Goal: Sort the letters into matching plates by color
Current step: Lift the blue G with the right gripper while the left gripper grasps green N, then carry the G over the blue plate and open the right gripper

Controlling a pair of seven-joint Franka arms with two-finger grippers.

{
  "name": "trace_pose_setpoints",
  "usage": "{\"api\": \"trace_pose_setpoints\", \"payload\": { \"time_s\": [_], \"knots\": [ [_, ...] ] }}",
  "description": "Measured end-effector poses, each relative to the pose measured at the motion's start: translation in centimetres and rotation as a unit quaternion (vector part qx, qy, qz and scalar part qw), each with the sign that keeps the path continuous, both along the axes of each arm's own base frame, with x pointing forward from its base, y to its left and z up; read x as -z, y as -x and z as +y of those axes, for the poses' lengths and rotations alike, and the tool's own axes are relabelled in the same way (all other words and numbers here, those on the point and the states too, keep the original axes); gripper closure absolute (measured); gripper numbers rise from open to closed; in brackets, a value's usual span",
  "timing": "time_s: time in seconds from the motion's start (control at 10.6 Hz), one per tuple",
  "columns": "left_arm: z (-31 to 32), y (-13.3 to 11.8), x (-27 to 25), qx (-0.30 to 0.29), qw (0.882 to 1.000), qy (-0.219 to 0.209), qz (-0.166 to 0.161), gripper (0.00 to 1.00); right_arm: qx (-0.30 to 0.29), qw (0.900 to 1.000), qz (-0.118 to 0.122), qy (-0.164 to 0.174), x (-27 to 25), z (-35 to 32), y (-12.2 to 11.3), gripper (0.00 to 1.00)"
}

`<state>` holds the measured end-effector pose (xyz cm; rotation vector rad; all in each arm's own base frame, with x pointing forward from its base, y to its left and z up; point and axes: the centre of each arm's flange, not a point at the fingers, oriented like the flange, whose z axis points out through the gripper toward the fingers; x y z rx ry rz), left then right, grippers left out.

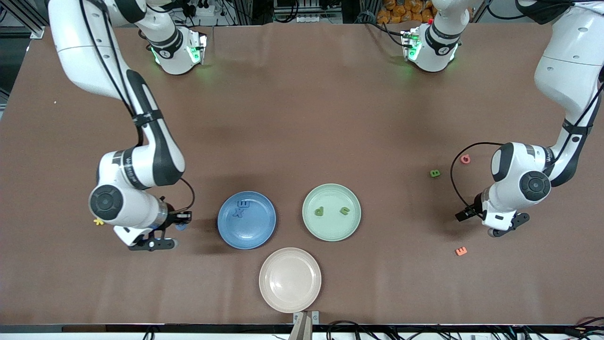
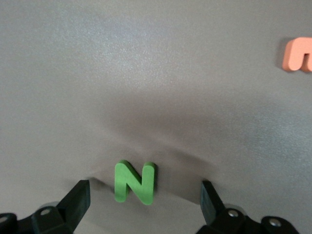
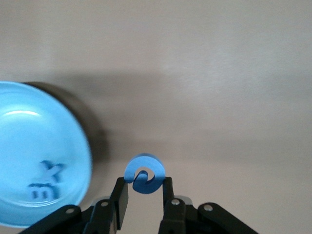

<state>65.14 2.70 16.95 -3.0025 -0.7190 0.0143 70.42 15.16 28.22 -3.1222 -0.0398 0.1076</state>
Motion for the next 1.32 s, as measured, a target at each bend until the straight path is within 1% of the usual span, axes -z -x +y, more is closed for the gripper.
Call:
{"api": "trace_pose_setpoints", "payload": {
  "time_s": [0.28, 0.47, 0.85, 1.04, 1.32],
  "knots": [
    [-0.1, 0.0, 0.0, 0.007, 1.000, 0.001, 0.000, 0.00, 0.020, 1.000, 0.011, -0.012, -0.6, 6.4, 1.6, 0.67],
    [0.1, 0.0, 0.0, 0.020, 1.000, 0.002, 0.001, 0.00, 0.029, 0.999, 0.013, -0.012, -0.6, 9.5, 2.6, 0.67],
    [0.7, 0.1, 0.2, 0.031, 0.999, 0.030, 0.008, 0.00, 0.048, 0.999, 0.018, -0.006, -0.3, 15.1, 4.9, 0.67],
    [1.6, 0.1, 0.2, 0.038, 0.999, 0.031, 0.008, 0.00, 0.050, 0.999, 0.009, -0.009, 0.2, 16.9, 5.5, 0.67],
    [1.8, 0.0, 0.2, 0.039, 0.999, 0.031, 0.007, 0.00, 0.048, 0.999, 0.006, -0.010, 1.1, 17.6, 5.7, 0.67]
  ]
}}
